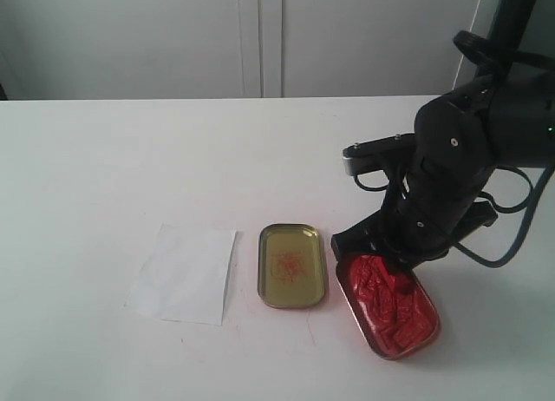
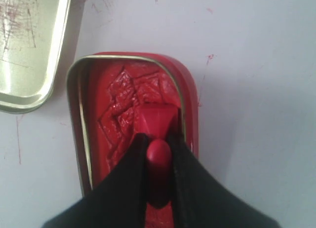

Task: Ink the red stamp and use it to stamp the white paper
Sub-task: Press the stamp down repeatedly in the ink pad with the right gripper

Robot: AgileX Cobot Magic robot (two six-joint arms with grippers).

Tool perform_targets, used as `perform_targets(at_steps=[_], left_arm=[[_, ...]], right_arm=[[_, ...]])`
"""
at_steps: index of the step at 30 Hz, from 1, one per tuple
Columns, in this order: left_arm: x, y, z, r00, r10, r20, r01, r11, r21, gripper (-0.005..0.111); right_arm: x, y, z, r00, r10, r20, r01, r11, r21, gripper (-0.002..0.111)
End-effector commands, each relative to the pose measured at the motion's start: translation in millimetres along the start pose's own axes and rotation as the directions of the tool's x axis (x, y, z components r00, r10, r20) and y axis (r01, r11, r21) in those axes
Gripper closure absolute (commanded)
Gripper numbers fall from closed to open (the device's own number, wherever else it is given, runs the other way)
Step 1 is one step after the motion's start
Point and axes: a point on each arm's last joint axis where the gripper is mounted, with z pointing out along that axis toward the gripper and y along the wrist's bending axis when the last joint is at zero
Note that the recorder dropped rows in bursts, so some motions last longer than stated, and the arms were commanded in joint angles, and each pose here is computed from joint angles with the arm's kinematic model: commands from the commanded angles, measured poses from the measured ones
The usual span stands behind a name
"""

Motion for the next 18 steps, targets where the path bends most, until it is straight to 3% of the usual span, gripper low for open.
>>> perform_targets(at_steps=[1,18], left_arm=[[4.1,-0.1,1.2,1.000,-0.002,-0.021,0.002,1.000,0.000,0.107],[4.1,-0.1,1.2,1.000,-0.002,-0.021,0.002,1.000,0.000,0.107]], right_arm=[[-4.7,-1.4,-4.0,0.999,0.010,0.038,-0.010,1.000,-0.006,0.108],[-7.5,-0.6,-4.1,0.998,0.010,0.070,-0.009,1.000,-0.015,0.108]])
